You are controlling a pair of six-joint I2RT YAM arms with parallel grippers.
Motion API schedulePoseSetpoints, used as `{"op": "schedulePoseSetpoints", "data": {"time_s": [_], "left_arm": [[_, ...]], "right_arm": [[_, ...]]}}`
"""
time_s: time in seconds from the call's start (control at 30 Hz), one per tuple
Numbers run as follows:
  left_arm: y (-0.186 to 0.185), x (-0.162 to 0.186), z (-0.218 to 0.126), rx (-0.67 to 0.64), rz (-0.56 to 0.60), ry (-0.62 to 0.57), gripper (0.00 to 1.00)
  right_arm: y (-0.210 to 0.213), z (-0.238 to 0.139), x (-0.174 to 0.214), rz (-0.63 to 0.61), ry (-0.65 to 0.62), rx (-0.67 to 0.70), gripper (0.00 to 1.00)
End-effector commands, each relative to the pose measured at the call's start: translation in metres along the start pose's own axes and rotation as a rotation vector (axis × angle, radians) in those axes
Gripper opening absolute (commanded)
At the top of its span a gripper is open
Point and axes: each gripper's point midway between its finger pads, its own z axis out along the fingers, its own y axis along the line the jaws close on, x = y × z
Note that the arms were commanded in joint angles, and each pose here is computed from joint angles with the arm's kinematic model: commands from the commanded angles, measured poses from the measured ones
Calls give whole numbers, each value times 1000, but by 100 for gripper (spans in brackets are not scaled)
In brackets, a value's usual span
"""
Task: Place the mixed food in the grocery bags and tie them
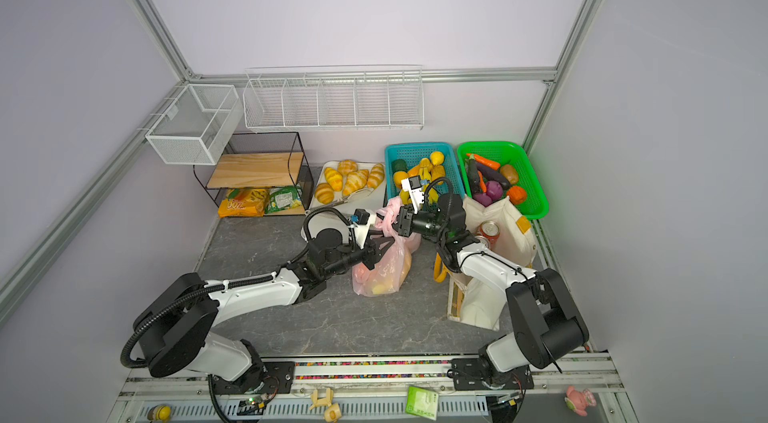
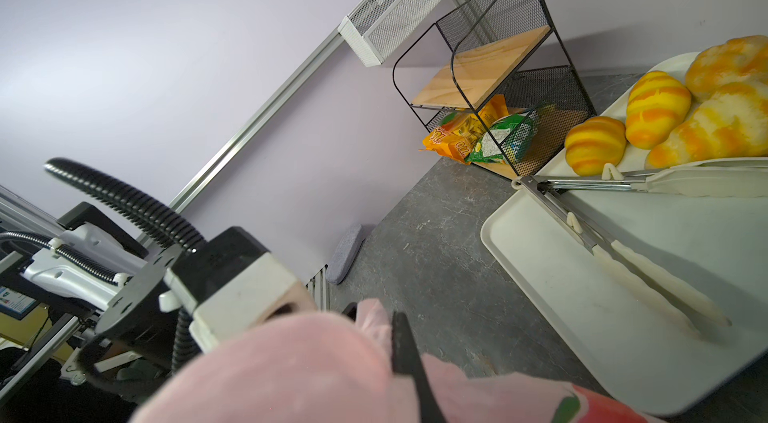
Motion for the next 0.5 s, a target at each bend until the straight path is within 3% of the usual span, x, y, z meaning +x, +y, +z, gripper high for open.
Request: {"op": "schedulePoseSetpoints", "data": {"time_s": [0.0, 0.23, 0.47], "left_arm": [[-2, -9, -9, 5, 22, -55, 40], [-7, -7, -34, 48, 71, 7, 57], [5, -33, -69, -19, 111, -22, 59]], "right_arm": [[15, -6, 4, -44, 29, -37, 7], [13, -8, 7, -74, 47, -24, 7], [11, -7, 9, -77, 60, -19, 7]]}}
